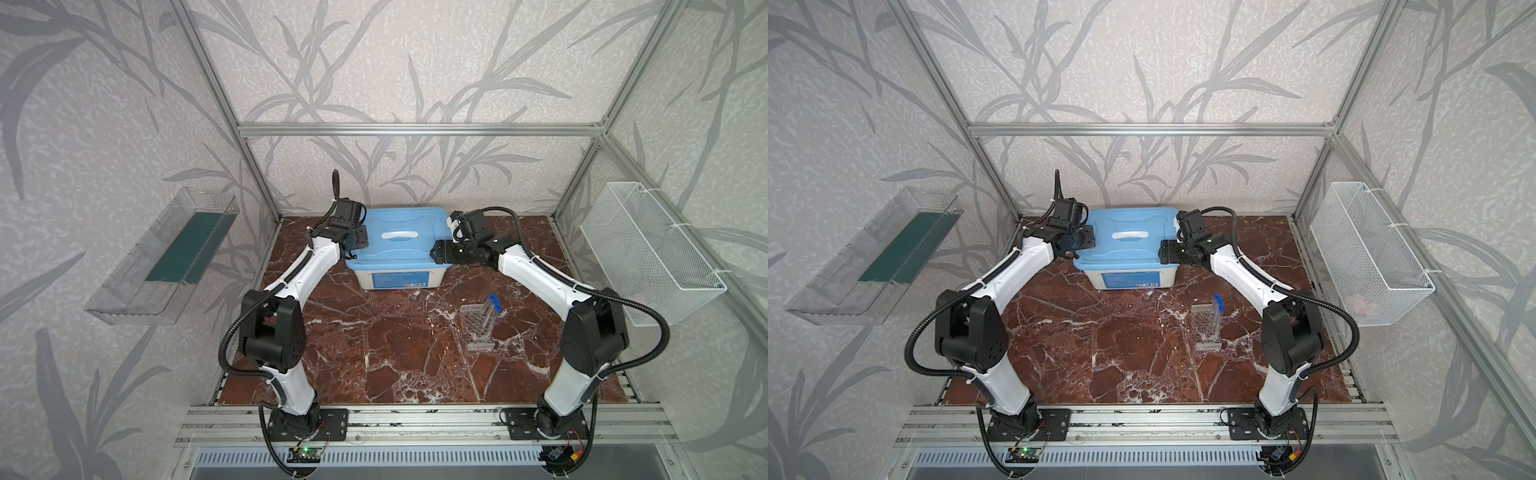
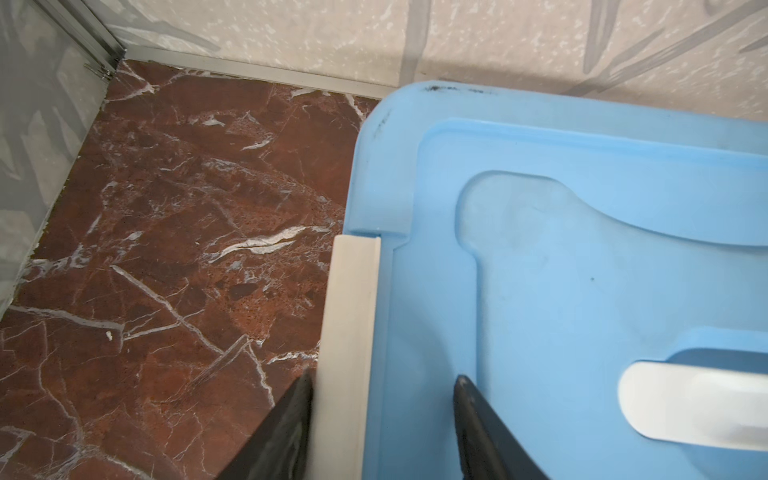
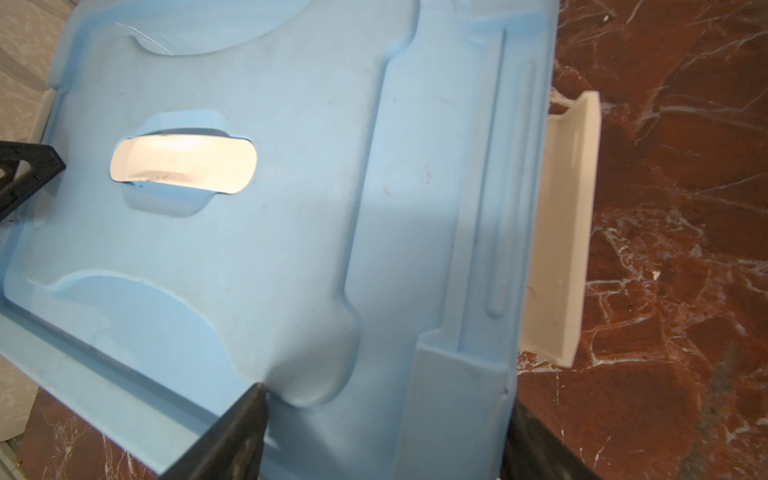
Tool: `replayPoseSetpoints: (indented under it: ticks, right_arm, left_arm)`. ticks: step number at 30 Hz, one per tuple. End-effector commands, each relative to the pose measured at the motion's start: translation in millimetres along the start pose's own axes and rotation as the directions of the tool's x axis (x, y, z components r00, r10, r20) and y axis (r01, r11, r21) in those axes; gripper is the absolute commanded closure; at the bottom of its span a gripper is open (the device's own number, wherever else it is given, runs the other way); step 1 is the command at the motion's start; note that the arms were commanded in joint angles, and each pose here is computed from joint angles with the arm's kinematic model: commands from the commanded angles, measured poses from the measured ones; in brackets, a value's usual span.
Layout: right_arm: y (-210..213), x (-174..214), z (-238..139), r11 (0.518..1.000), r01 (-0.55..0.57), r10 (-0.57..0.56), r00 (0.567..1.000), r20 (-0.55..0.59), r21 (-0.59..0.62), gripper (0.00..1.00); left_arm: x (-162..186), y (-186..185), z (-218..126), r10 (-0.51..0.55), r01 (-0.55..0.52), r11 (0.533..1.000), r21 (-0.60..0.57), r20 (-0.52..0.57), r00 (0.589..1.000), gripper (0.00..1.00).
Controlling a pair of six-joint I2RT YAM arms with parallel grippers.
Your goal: Organize the chemistry lab equipment
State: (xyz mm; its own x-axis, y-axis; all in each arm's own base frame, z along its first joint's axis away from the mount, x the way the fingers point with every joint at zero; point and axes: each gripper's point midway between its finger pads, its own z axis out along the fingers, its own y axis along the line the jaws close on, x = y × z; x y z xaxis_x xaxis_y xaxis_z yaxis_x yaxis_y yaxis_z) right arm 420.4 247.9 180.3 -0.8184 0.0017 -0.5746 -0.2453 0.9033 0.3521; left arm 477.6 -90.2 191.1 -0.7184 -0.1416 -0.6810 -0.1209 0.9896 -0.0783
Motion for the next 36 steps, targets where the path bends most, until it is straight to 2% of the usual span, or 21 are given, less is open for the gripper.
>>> replayPoseSetpoints:
  ticks: [1,4,8,12,15,18,28,32,36]
  right_arm:
    - [-12,39,6,0.997,0.046,-0.037,0.988,-0.153,0.056,0.19]
    - [-2,15,-12,0.999,0.035,-0.035,0.995,-0.094,-0.001,0.14]
    - [8,-21,-53,0.997,0.023,-0.022,1.000,0.018,-0.075,0.01]
    - [-2,-41,-75,0.992,-0.033,0.044,0.995,0.090,-0.123,0.01]
    - [-12,-44,-61,0.961,-0.134,0.146,0.989,0.033,-0.243,0.01]
    - [-15,-44,-34,0.939,-0.164,0.163,0.986,-0.031,-0.304,0.01]
    - [-22,-43,13,0.926,-0.188,0.170,0.982,-0.082,-0.326,0.01]
    - [-8,-42,11,0.922,-0.154,0.139,0.988,-0.067,-0.354,0.03]
    - [2,-42,-3,0.969,-0.009,0.008,1.000,-0.006,-0.245,0.09]
  left_arm:
    - [66,-4,16,0.064,-0.068,0.998,-0.010,-0.222,0.973,0.45]
    - [62,2,14,0.029,-0.036,0.999,-0.028,-0.220,0.975,0.45]
    - [59,10,11,-0.008,-0.002,0.999,-0.048,-0.209,0.978,0.45]
    - [57,18,10,-0.043,0.031,0.998,-0.062,-0.201,0.979,0.45]
    - [56,19,8,-0.047,0.036,0.998,-0.061,-0.193,0.980,0.45]
    - [54,18,6,-0.048,0.039,0.998,-0.048,-0.186,0.981,0.45]
    - [63,10,12,-0.061,0.060,0.998,-0.011,-0.209,0.976,0.44]
    - [63,8,11,-0.068,0.071,0.997,0.006,-0.214,0.974,0.44]
    - [62,-1,9,-0.065,0.075,0.996,0.040,-0.209,0.976,0.44]
